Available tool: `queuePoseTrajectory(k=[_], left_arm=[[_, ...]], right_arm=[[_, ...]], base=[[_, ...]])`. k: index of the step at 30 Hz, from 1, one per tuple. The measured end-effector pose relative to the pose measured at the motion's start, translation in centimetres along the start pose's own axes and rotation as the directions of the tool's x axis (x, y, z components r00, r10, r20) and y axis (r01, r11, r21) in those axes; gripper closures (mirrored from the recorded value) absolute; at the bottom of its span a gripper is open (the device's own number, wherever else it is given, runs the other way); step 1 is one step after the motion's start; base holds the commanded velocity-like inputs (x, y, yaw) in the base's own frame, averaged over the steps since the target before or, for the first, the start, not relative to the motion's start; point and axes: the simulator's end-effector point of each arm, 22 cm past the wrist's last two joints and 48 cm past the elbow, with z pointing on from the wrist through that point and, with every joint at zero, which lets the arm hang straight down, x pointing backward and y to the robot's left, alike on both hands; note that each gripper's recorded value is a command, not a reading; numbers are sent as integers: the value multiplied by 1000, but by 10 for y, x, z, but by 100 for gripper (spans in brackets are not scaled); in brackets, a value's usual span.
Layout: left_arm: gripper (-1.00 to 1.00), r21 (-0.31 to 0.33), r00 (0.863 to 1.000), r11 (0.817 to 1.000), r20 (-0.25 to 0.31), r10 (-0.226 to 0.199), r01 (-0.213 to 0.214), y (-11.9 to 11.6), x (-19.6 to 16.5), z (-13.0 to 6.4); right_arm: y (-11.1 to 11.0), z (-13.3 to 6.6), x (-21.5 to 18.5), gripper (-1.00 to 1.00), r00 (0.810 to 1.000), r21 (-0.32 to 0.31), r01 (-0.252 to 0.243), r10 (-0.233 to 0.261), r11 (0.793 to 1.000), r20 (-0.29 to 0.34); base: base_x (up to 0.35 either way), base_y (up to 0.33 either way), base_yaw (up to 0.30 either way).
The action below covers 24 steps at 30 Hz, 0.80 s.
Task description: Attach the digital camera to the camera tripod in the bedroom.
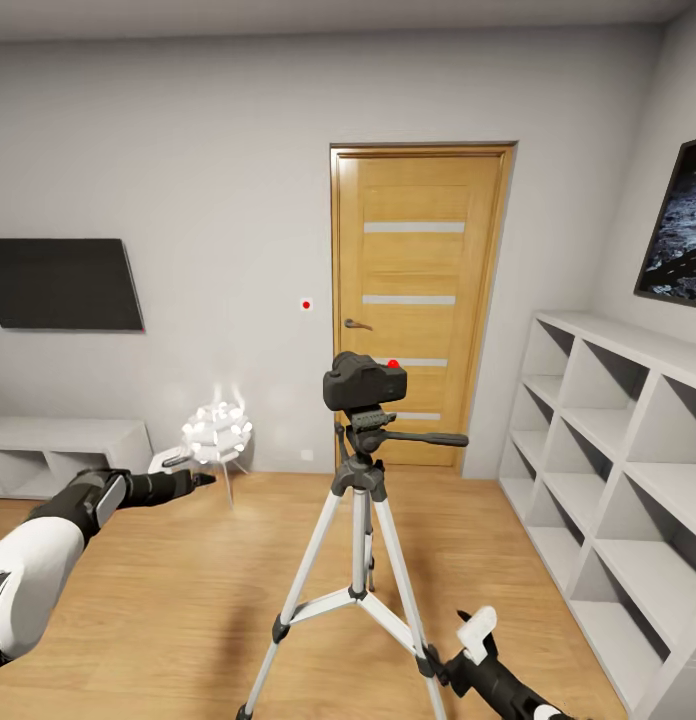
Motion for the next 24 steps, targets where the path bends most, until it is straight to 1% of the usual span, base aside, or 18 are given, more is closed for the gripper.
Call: queuePoseTrajectory(k=[4,7,8,13,14,15,16,17,18,21,24], left_arm=[[-100,-19,1000,1000,0,0,0,6,3,1],[-100,-34,1000,999,-12,-6,5,10,10,3],[-100,-69,999,997,-46,-22,19,21,28,7],[-100,-128,997,991,-63,-38,29,41,41,6],[-100,-147,997,989,-69,-41,31,48,48,6],[-100,-183,994,982,-92,-54,36,68,69,4],[-100,-190,994,981,-90,-62,44,73,71,1],[-100,-199,994,979,-91,-65,46,79,74,-1],[-100,-218,993,975,-99,-70,47,91,82,-5],[-100,-241,990,969,-111,-82,54,107,96,-12],[-100,-260,987,964,-132,-93,56,118,115,-15]], right_arm=[[1,-6,5,-100,1000,-1,1,-1,1000,9],[-1,-12,11,-100,1000,1,5,-5,1000,10],[-1,-24,24,-100,1000,2,10,-10,1000,6],[0,-42,45,-100,1000,2,10,-10,1000,-12],[3,-51,56,-100,1000,-1,11,-11,1000,-22],[12,-76,87,-100,998,-2,-4,4,1000,-61],[22,-88,102,-100,996,-18,-5,4,1000,-86],[25,-95,110,-100,995,-18,-12,10,1000,-99],[31,-108,126,-100,992,-25,-17,14,1000,-126],[36,-129,147,-100,986,-25,-27,22,999,-164],[40,-144,162,-100,981,-27,-32,26,999,-194]], base=[[0,0,0],[0,0,0],[0,0,0],[0,0,0],[0,0,0],[0,0,0],[0,0,0],[0,0,0],[0,0,0],[0,0,0],[0,0,0]])
